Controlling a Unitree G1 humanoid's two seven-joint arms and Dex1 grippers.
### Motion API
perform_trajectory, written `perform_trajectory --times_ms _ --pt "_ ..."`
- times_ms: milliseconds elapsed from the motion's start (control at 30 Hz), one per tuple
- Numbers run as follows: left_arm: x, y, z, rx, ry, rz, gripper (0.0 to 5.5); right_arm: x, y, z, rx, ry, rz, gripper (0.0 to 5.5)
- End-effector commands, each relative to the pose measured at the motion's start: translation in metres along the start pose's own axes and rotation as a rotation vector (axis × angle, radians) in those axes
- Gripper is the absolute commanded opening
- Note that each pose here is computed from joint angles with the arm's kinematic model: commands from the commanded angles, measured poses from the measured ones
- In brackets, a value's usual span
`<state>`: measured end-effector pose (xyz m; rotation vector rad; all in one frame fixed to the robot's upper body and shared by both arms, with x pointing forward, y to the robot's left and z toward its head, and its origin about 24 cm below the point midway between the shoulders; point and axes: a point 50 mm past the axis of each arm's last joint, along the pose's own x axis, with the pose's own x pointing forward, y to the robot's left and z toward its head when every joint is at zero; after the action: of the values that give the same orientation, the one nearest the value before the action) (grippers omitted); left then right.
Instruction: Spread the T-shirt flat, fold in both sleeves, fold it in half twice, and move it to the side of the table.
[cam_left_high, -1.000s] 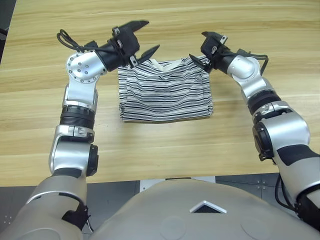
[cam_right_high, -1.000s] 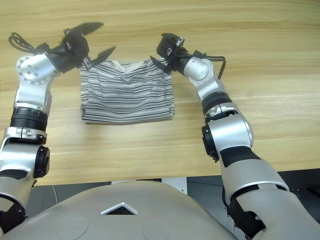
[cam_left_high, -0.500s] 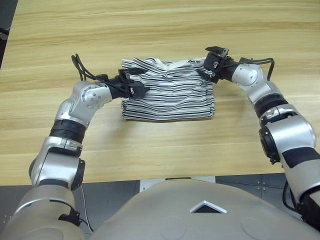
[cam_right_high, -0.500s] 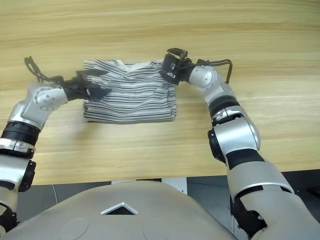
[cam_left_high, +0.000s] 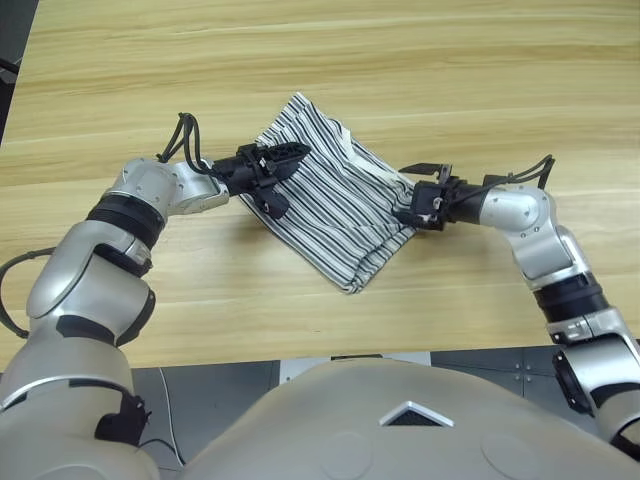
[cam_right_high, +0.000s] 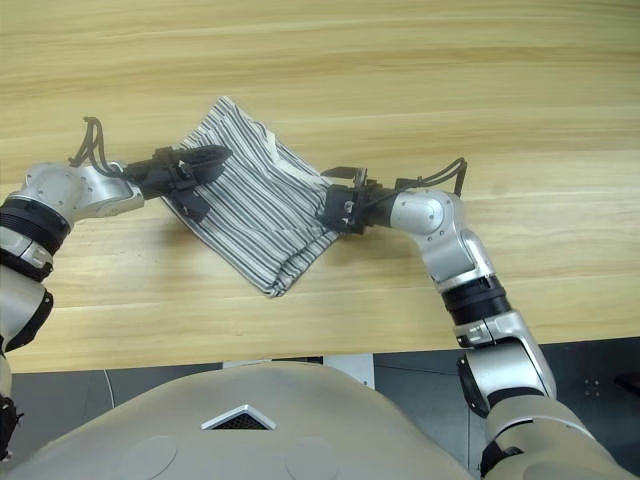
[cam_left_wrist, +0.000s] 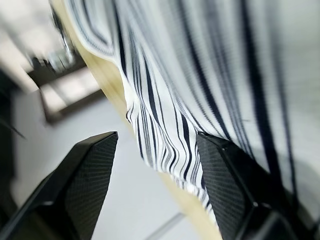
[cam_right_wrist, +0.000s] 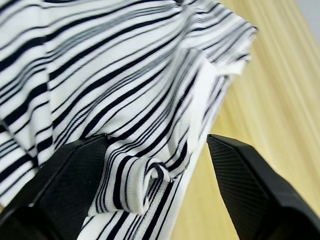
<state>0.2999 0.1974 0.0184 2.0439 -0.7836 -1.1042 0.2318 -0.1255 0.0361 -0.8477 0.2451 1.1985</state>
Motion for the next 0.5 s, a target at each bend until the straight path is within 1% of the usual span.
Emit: perform_trajectory --times_ms 33,133,233,400,500 --pt "-0.010 -0.008 0.002 0.202 -0.097 0.034 2.94 0.002 0.039 0.015 0.115 -0.007 0.103 3.68" --pt "-0.012 -0.010 0.007 0.241 -0.116 0.095 2.94 0.011 0.051 0.035 0.176 -0.089 0.116 3.68" --pt "-0.010 -0.010 0.013 0.266 -0.152 0.154 2.94 0.023 0.054 0.045 0.203 -0.128 0.090 3.68" --pt "-0.011 -0.007 0.018 0.313 -0.190 0.235 2.94 0.034 0.061 0.051 0.250 -0.160 0.068 3.68" --pt "-0.011 -0.007 0.016 0.323 -0.177 0.256 2.94 0.033 0.065 0.047 0.268 -0.148 0.066 3.68"
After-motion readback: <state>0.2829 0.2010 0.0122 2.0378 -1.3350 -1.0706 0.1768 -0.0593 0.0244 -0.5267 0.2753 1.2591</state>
